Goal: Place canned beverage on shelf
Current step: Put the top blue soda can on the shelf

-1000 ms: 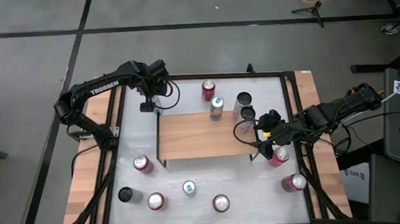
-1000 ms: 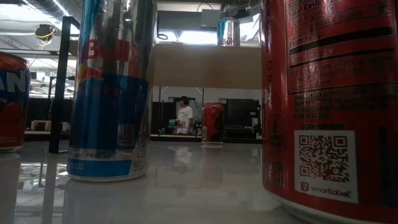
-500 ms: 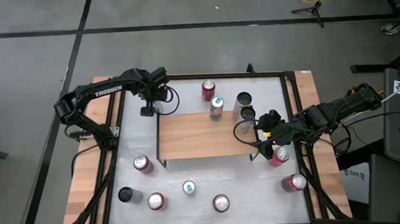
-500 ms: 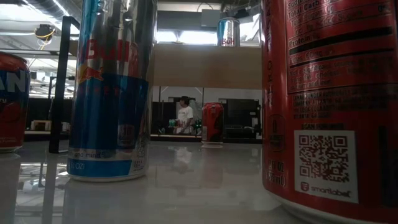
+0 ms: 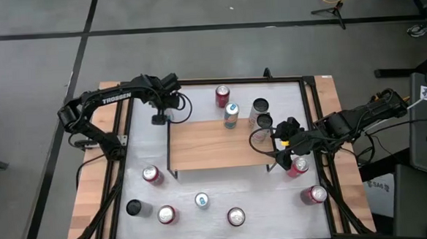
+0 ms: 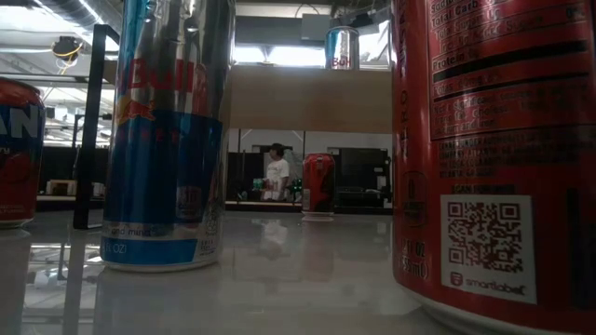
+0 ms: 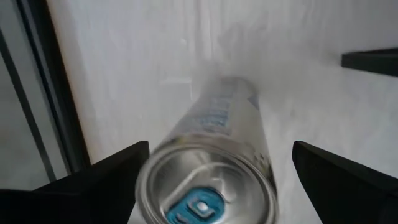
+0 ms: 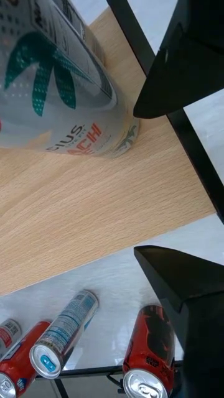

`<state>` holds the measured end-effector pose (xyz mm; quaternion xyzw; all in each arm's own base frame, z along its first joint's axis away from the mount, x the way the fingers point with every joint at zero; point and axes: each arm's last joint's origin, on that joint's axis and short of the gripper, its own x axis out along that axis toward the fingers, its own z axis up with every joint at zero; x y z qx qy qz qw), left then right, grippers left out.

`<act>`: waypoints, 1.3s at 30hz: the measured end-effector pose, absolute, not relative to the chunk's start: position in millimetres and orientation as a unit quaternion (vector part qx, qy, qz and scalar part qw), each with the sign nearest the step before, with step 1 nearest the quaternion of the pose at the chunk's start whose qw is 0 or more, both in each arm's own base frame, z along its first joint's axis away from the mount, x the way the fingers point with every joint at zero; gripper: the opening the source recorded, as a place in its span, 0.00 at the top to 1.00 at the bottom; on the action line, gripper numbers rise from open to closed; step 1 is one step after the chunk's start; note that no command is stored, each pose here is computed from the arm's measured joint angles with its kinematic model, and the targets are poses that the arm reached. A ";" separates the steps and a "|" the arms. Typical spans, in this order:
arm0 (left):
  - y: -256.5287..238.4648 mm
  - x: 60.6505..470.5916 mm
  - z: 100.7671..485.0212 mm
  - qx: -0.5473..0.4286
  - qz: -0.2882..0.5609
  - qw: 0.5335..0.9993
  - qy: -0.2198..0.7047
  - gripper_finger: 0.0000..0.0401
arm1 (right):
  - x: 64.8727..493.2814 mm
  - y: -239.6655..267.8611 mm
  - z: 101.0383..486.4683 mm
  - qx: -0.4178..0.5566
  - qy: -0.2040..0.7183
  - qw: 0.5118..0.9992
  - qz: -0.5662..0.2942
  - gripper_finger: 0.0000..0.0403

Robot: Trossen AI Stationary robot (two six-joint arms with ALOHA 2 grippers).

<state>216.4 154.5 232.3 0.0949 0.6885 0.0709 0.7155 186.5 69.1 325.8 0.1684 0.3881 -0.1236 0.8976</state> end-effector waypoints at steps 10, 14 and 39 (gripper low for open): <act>156.6 217.0 232.7 0.093 0.107 0.711 0.689 0.09 | 186.5 69.1 325.8 0.168 0.388 0.898 -0.124 0.15; 156.5 217.0 232.7 0.092 0.106 0.711 0.689 0.18 | 186.5 69.1 325.8 0.168 0.388 0.898 -0.124 0.15; 156.7 217.0 232.7 0.076 0.125 0.712 0.687 0.45 | 186.5 68.9 325.9 0.166 0.386 0.899 -0.127 0.15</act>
